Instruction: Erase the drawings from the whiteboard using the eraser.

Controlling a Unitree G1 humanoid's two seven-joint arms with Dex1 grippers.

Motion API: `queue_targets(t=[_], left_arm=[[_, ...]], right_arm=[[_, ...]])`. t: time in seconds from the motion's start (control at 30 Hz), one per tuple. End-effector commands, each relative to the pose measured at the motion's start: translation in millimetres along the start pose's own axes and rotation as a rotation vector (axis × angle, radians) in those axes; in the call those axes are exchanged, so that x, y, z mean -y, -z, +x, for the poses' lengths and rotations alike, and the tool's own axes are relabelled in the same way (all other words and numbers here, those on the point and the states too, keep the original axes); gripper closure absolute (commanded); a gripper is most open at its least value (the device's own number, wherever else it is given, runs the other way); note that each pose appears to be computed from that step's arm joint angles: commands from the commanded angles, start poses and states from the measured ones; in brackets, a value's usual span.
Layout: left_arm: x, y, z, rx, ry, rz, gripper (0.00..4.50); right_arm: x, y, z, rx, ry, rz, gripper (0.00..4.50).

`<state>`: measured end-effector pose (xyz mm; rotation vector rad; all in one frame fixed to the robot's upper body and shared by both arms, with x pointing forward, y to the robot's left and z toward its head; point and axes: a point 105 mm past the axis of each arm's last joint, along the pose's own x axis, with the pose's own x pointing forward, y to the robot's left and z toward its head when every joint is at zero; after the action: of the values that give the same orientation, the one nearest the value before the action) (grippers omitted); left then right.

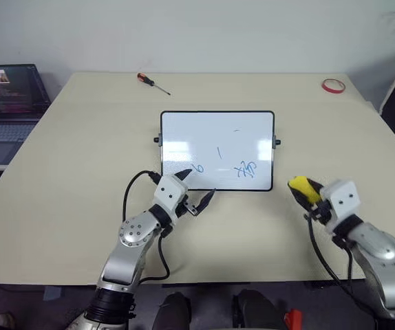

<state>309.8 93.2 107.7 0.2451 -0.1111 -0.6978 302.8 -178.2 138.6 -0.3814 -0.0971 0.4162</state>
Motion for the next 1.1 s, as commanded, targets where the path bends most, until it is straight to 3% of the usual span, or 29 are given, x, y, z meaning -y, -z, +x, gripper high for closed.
queue_targets(t=[0.03,0.37,0.5,0.83,1.1], left_arm=[[4.2,-13.6,2.9,0.048,0.014,0.008,0.0],[0.7,-13.4,-7.1,0.028,-0.003,0.021,0.0],[2.6,-16.3,-7.8,0.029,-0.005,0.023,0.0],[2.0,-18.2,-9.9,0.022,-0.018,0.027,0.0],[0.5,-18.6,-7.2,0.023,-0.023,0.03,0.0]], right_arm=[[-2.0,-10.8,27.5,0.077,0.029,-0.032,3.2],[-14.7,-2.9,65.3,0.104,0.01,-0.014,3.2],[-20.5,20.5,72.2,0.019,0.003,-0.008,3.2],[-71.4,24.8,56.9,0.015,-0.293,-0.052,3.2],[-24.1,19.0,77.9,0.015,-0.046,-0.156,3.2]])
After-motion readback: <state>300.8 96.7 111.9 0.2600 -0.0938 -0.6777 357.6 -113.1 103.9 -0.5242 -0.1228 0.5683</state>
